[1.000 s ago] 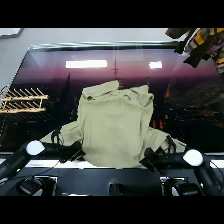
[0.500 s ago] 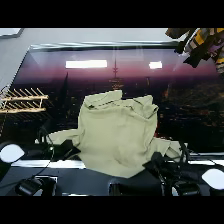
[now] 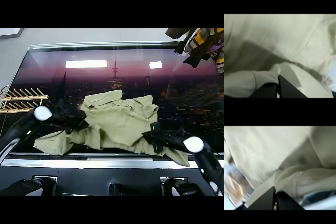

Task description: Fold the clothes and pants, and hang the long-sleeved shirts on hangers.

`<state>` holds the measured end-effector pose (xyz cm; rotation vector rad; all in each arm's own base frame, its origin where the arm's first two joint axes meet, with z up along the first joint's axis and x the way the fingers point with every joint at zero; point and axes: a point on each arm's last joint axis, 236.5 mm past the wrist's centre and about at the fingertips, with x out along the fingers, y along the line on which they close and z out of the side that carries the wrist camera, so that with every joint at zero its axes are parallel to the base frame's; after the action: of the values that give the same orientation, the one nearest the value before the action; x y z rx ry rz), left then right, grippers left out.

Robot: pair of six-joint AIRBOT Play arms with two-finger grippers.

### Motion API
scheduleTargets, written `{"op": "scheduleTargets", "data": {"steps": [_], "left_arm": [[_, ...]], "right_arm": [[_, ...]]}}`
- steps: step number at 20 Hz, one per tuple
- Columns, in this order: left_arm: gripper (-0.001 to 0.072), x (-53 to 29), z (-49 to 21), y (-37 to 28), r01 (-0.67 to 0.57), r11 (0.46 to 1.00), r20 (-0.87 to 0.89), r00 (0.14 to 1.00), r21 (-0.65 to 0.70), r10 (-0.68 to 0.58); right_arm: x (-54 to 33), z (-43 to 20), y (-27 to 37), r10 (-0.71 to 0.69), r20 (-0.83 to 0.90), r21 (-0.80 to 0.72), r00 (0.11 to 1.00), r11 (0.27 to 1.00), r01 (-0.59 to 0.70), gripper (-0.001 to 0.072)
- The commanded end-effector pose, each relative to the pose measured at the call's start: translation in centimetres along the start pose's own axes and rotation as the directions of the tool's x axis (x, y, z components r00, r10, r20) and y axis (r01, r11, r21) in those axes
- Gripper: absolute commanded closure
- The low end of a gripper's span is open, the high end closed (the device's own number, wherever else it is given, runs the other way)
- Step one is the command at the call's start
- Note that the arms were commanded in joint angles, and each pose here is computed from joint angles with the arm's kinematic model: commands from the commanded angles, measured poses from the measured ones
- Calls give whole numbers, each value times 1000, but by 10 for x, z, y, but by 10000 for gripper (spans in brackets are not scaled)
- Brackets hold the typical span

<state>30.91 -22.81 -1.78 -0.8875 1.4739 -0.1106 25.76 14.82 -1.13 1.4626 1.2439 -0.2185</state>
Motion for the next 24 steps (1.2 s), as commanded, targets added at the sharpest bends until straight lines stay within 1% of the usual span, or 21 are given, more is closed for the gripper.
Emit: {"op": "scheduleTargets", "data": {"steps": [1, 2, 3, 4, 5, 6, 7, 8, 9, 10, 11, 12, 13, 15, 16, 18, 20, 21, 22, 23, 24], "left_arm": [[689, 39, 37, -8, -30, 1000, -20, 999, -6, 30], [689, 46, 44, -8, -37, 999, -24, 999, -12, 37], [689, 52, 48, -9, -42, 999, -27, 999, -16, 42], [688, 56, 51, -8, -48, 999, -31, 998, -20, 47], [687, 59, 52, -7, -51, 998, -33, 998, -22, 50], [682, 60, 53, -6, -53, 998, -33, 998, -23, 52], [646, 60, 54, -6, -51, 999, -30, 998, -2, 51], [644, 59, 56, -6, -52, 999, -26, 998, 15, 52], [620, 55, 59, -7, -48, 998, -24, 998, 42, 49], [409, 49, 62, -7, -48, 997, -23, 998, 67, 50], [155, 40, 67, -5, -60, 994, -16, 998, 89, 61], [88, 28, 73, 2, -90, 990, 2, 996, 111, 90], [88, 13, 81, 10, -133, 981, 37, 991, 144, 129], [88, -17, 92, 25, -220, 954, 115, 973, 205, 200], [88, -29, 94, 27, -248, 939, 148, 965, 238, 218], [88, -40, 89, 14, -240, 921, 179, 965, 308, 192], [88, -35, 79, 5, -235, 909, 172, 968, 343, 185], [88, -30, 74, 2, -234, 903, 167, 969, 360, 184], [88, -26, 71, -2, -230, 899, 168, 970, 373, 179], [88, -22, 69, -6, -227, 894, 172, 970, 385, 172], [88, -20, 69, -9, -227, 890, 178, 969, 396, 169]], "right_arm": [[33, 41, 14, 48, 85, 122, 995, 991, -58, 643], [38, 48, 17, 63, 102, 125, 993, 989, -76, 614], [42, 54, 21, 84, 116, 118, 990, 988, -98, 611], [43, 59, 25, 101, 131, 110, 986, 987, -115, 552], [43, 63, 29, 118, 149, 103, 982, 986, -134, 547], [41, 67, 34, 134, 165, 102, 977, 983, -152, 486], [39, 68, 41, 151, 174, 83, 973, 982, -167, 394], [35, 68, 52, 173, 176, 28, 969, 983, -180, 391], [29, 67, 67, 195, 175, -72, 965, 980, -185, 391], [23, 62, 78, 195, 164, -179, 967, 970, -166, 391], [17, 57, 85, 164, 153, -289, 975, 950, -114, 391], [8, 52, 86, 95, 153, -408, 984, 913, -25, 391], [-5, 53, 81, -1, 176, -512, 984, 854, 92, 391], [-34, 58, 71, -152, 244, -610, 958, 744, 273, 390], [-46, 58, 73, -181, 259, -646, 949, 697, 309, 384], [-45, 42, 80, -172, 220, -689, 960, 670, 278, 380], [-24, 20, 67, -245, 196, -740, 950, 598, 307, 380], [-10, 11, 55, -298, 207, -766, 932, 543, 344, 337], [2, 9, 45, -342, 234, -779, 910, 493, 386, 271], [14, 8, 38, -372, 261, -777, 891, 467, 423, 250], [26, 9, 35, -382, 275, -768, 882, 465, 440, 249]]}}
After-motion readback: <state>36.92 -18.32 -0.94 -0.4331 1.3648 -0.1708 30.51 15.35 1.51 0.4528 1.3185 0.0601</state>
